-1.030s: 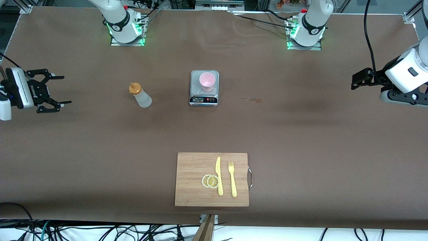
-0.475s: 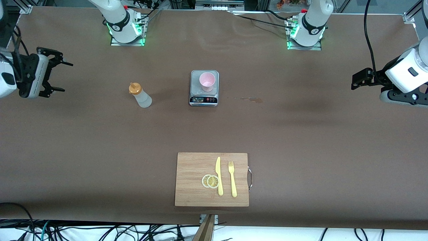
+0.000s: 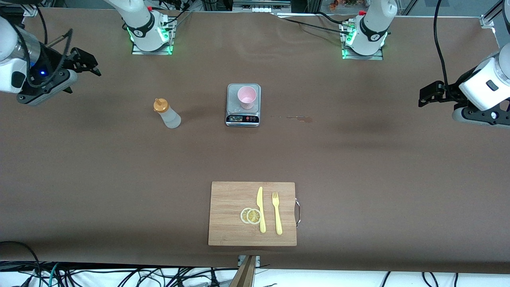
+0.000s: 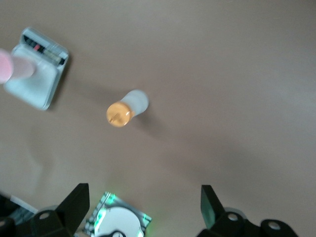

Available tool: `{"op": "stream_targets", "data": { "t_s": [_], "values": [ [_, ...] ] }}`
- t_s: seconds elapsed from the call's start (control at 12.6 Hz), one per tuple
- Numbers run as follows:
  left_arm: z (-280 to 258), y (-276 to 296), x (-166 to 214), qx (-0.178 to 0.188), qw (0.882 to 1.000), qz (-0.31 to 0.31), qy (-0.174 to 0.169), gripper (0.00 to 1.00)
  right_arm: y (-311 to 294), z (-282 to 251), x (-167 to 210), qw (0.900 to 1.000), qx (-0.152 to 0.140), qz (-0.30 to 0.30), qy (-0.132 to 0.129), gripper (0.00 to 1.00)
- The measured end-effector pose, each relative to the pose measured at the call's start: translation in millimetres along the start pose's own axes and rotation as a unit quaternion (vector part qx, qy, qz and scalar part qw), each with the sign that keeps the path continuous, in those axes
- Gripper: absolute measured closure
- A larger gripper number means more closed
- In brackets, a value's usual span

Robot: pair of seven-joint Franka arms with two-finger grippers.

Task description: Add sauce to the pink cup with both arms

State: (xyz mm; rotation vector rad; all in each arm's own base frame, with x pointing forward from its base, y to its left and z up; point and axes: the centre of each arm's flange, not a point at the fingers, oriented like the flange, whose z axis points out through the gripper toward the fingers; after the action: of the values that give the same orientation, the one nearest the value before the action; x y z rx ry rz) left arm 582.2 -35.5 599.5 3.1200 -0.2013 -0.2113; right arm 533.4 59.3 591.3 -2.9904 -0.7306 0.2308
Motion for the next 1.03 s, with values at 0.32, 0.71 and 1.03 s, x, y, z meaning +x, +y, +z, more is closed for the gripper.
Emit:
{"op": "stream_targets", "data": {
  "t_s": [0.32, 0.71, 1.03],
  "values": [
    [-0.3, 0.1, 0.0, 0.000, 1.000, 0.000, 0.000, 0.00, 32.5, 8.3, 7.9, 0.997, -0.033, 0.048, 0.058, 0.00],
    [-0.5, 0.1, 0.0, 0.000, 1.000, 0.000, 0.001, 0.00, 35.4, 11.5, -2.0, 0.987, -0.014, 0.155, 0.048, 0.00],
    [-0.5, 0.1, 0.0, 0.000, 1.000, 0.000, 0.001, 0.00, 30.3, -1.9, -8.9, 0.987, -0.012, 0.156, 0.045, 0.00]
  ]
}}
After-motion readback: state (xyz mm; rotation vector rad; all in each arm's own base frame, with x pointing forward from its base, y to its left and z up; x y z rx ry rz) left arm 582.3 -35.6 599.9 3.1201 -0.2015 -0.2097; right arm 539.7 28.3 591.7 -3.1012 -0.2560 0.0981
